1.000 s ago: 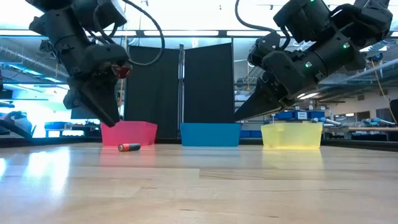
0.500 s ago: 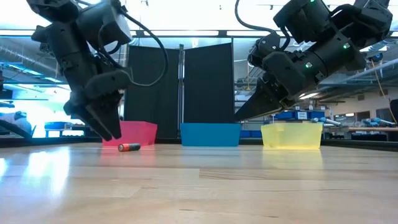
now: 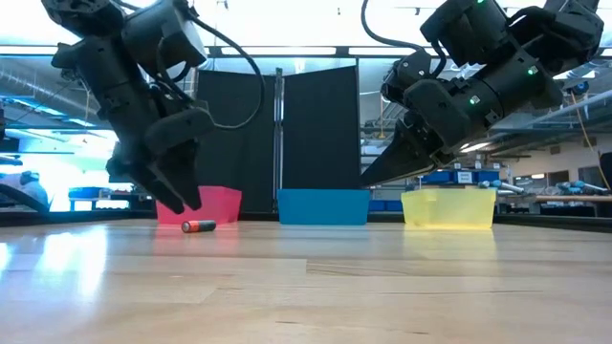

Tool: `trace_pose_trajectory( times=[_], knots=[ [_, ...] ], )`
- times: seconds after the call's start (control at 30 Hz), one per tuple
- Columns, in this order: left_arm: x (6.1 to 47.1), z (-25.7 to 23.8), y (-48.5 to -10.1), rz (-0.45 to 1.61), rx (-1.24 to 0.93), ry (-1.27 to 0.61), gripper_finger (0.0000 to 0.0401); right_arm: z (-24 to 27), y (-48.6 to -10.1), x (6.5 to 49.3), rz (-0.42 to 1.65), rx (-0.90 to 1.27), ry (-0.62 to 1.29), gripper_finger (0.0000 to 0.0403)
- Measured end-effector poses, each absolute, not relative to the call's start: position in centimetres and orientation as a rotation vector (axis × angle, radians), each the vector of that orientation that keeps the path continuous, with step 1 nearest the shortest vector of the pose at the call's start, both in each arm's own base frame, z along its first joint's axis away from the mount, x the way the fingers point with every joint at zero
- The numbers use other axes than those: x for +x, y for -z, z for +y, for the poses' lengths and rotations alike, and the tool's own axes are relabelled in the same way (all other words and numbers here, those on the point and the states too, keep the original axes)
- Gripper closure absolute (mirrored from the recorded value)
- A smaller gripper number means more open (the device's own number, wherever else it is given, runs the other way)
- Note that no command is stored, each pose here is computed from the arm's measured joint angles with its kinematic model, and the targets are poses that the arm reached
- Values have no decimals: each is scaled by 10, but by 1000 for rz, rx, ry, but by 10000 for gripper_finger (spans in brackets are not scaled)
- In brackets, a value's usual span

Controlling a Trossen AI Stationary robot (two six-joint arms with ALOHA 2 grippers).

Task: Sort batteries
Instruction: Put the orange battery into the blue bin

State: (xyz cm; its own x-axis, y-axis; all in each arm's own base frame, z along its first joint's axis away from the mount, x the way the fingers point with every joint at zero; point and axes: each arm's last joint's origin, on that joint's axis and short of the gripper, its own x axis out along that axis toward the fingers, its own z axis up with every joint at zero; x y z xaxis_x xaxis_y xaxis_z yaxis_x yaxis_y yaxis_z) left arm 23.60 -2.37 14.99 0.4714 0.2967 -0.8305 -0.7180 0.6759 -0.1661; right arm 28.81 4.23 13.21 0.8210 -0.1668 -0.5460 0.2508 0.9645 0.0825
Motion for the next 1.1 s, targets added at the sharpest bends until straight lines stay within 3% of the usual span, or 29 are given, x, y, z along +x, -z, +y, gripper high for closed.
trace_pose_trajectory(
  times=[0.63, 0.8, 1.03, 1.1],
  knots=[
    [244, -21, -126, 920, -499, -726, 197, 42, -132, 288, 566, 154, 223, 390],
    [244, -17, -126, 926, -482, -728, 242, 42, -132, 288, 565, 154, 223, 390],
    [245, -16, -126, 956, -387, -678, 354, 42, -132, 288, 566, 153, 223, 390],
    [245, -16, -126, 970, -348, -651, 359, 42, -132, 288, 566, 150, 222, 390]
  ],
)
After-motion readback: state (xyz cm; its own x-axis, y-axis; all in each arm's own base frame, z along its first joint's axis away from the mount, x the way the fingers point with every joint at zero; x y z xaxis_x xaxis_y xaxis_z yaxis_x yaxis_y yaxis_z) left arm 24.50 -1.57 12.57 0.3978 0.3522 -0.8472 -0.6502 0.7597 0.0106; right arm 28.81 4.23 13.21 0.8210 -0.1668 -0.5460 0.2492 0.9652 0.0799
